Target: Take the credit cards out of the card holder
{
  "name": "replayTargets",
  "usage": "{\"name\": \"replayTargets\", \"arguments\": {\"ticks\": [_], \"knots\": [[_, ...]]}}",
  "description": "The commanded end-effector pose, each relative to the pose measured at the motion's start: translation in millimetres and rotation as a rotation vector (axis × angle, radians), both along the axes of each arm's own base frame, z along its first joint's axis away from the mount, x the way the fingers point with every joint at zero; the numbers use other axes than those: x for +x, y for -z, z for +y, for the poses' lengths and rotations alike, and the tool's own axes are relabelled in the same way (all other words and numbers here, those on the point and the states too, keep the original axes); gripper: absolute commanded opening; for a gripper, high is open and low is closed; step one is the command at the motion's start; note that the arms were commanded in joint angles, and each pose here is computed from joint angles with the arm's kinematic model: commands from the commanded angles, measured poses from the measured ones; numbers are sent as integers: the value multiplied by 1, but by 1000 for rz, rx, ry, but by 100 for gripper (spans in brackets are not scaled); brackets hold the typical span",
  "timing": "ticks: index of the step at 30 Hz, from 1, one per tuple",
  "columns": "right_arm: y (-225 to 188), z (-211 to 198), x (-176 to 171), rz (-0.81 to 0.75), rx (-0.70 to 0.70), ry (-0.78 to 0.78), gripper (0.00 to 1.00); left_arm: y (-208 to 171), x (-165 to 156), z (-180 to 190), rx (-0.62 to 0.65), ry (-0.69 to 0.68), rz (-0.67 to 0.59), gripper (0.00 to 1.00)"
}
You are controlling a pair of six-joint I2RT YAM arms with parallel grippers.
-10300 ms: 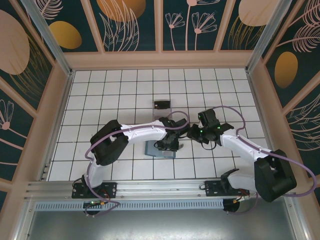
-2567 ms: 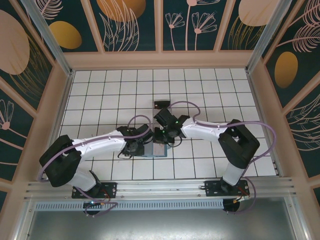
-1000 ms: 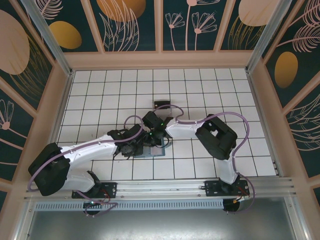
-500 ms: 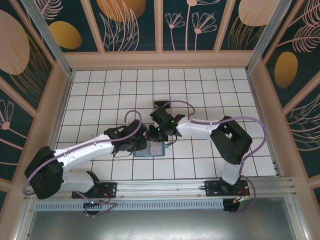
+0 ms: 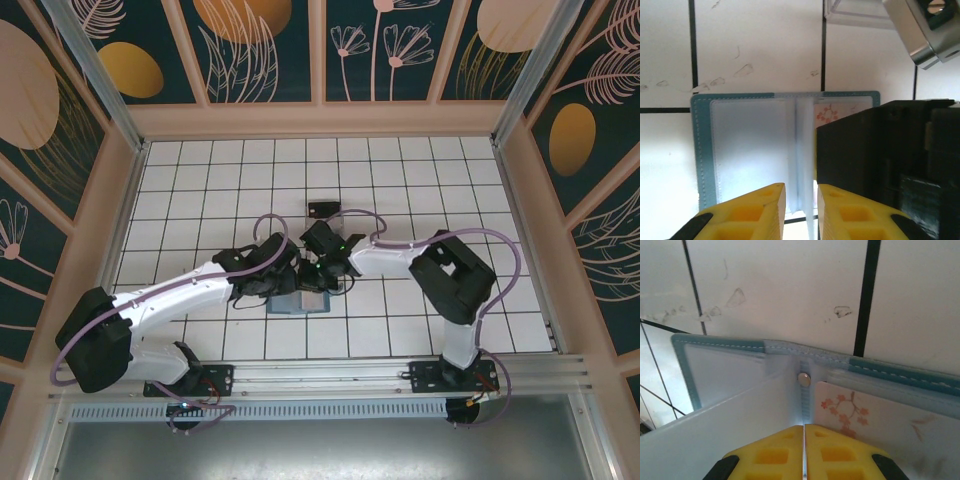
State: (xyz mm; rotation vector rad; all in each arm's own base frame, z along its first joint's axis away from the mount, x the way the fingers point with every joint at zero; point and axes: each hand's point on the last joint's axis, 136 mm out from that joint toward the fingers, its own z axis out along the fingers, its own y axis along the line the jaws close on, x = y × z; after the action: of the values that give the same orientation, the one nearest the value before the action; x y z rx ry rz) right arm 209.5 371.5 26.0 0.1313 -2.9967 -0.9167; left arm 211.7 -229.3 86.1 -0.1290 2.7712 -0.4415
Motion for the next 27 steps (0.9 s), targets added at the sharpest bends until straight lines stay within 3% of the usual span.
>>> {"name": "replayTargets", "arguments": {"ticks": [1, 15, 21, 27], "knots": [[-1, 20, -1, -5, 33, -39, 10, -12, 3, -4, -35, -1, -24, 25], [10, 20, -4, 25, 37, -31, 10, 16, -6, -18, -131, 14, 32, 21], [2, 18, 0, 20, 59, -10, 10, 39, -15, -27, -290, 6, 109, 19], [-15, 18, 3, 5, 95, 9, 10, 62, -24, -7, -214, -38, 173, 19]]}}
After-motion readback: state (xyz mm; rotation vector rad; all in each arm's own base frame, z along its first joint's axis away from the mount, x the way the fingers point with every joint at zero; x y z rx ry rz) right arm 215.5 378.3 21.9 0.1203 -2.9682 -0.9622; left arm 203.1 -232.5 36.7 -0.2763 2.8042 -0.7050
